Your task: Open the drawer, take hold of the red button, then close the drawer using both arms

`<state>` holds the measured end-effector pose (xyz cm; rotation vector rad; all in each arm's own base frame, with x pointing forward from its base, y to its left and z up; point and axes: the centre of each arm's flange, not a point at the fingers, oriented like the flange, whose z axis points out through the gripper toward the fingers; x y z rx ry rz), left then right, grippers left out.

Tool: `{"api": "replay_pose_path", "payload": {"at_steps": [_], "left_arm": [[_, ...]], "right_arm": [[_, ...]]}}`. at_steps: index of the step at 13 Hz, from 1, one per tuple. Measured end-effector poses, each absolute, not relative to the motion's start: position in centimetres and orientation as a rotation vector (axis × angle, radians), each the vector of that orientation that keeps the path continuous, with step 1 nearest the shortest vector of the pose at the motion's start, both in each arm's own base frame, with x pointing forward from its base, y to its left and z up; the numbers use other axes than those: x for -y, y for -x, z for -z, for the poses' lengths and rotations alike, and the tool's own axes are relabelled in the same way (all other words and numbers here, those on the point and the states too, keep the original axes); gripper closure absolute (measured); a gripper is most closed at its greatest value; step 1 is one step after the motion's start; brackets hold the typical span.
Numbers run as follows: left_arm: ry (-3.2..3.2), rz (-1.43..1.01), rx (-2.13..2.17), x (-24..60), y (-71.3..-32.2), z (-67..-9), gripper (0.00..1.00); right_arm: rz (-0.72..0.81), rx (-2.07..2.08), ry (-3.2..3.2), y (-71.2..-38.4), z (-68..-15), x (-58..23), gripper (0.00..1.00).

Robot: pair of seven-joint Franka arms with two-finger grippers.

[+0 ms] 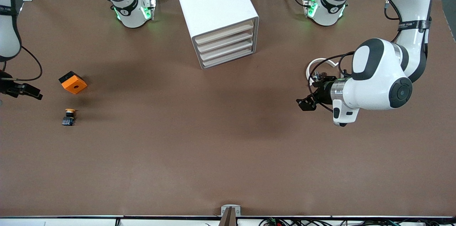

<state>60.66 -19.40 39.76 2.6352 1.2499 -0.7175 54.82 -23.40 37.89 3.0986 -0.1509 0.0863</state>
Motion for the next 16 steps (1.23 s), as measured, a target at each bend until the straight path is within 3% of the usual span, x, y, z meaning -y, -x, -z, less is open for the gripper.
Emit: {"api": "replay_pose_path", "payload": {"at_steps": [4,7,16], "left_arm": [[-2.592,1.014,-1.553,19.3,-58.0,-39.0,0.0],[-2.445,1.28,-1.739,20.3,-56.8,-36.9,0.0],[-2.138,1.695,-2.074,23.7,-56.3,-26.4,0.0]], "right_arm": [[-0.141,0.14,-3.074,-56.5,-30.6,23.9,0.0],[-0.096,0.195,-3.107,-56.9,-25.2,24.1,0.0],[-0.026,0.238,-3.155,-58.3,-19.3,24.8,0.0]]}}
